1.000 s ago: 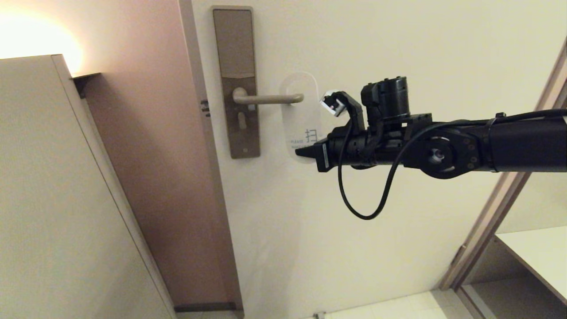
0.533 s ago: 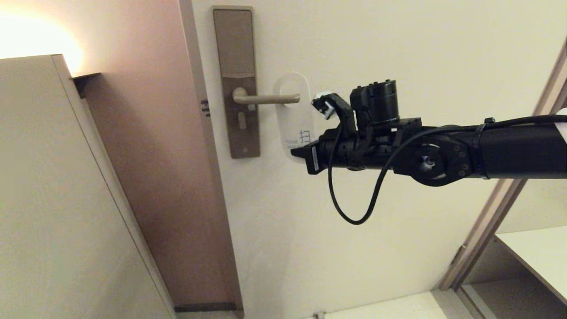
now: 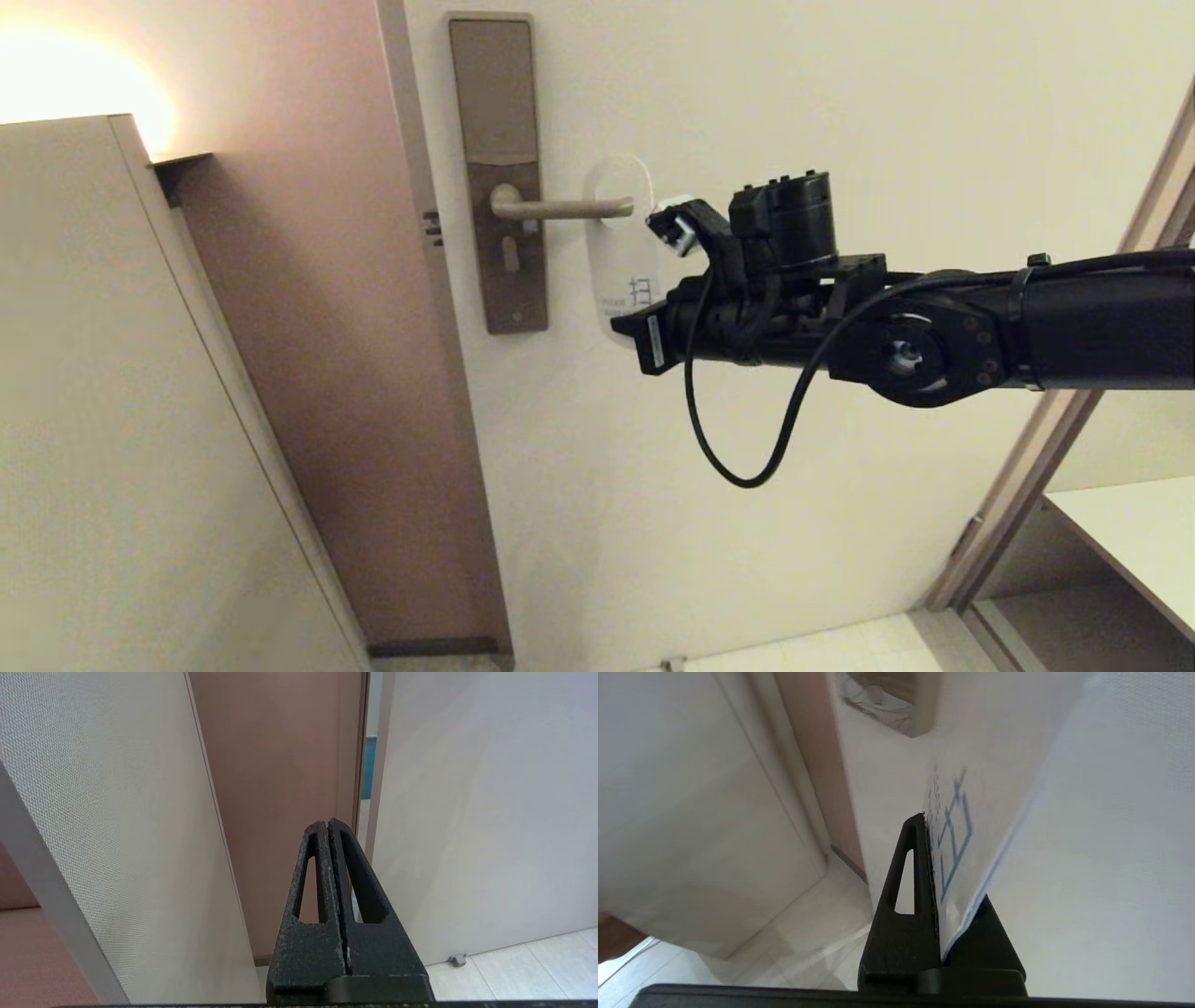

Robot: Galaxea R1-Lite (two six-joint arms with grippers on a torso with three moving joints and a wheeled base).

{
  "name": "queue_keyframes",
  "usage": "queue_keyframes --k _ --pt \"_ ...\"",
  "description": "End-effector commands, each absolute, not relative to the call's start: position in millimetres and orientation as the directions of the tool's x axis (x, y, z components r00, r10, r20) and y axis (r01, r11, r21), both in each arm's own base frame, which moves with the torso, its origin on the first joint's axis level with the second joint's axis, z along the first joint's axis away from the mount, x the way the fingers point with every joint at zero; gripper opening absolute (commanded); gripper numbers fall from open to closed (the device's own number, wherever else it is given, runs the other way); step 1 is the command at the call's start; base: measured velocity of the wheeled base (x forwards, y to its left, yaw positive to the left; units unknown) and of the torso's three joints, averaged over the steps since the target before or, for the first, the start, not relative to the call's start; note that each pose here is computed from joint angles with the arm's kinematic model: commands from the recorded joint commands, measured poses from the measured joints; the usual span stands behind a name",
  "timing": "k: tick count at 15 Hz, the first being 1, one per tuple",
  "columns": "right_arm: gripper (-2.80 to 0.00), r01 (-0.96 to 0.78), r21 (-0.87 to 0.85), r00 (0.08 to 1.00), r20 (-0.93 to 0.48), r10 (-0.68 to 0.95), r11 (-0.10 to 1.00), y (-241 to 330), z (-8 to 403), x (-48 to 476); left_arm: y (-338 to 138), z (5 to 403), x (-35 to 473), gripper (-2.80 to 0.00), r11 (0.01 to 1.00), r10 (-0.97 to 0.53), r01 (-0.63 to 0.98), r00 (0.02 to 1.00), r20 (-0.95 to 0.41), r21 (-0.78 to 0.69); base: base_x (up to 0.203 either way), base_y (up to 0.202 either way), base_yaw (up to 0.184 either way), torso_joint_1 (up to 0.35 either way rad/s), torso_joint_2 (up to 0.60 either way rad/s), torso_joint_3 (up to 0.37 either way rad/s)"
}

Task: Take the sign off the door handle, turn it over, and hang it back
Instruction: Hang the sign back with the other side facing out

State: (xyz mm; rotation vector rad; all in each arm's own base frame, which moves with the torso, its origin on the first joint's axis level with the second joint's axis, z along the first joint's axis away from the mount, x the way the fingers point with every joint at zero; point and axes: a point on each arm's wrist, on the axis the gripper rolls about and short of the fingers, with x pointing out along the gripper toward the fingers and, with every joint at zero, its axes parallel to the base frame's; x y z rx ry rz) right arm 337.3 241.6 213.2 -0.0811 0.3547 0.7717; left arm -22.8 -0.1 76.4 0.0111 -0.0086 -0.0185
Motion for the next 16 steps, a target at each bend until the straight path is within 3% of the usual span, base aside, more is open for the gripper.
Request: queue_keyframes --k 1,16 --pt "-2.80 -0.705 0.054 0.656 -0.328 0.680 0.707 242 220 330 0 76 -23 -2.80 1.000 -0.018 0.018 1.000 0.009 0.012 0.000 0.000 0.000 0.000 0.00 0.000" --pt "-2.80 -0.753 0.054 0.601 -0.349 0.719 0.656 271 204 310 0 76 -23 -2.80 1.000 -0.018 0.018 1.000 0.009 0.011 0.000 0.000 0.000 0.000 0.00 0.000"
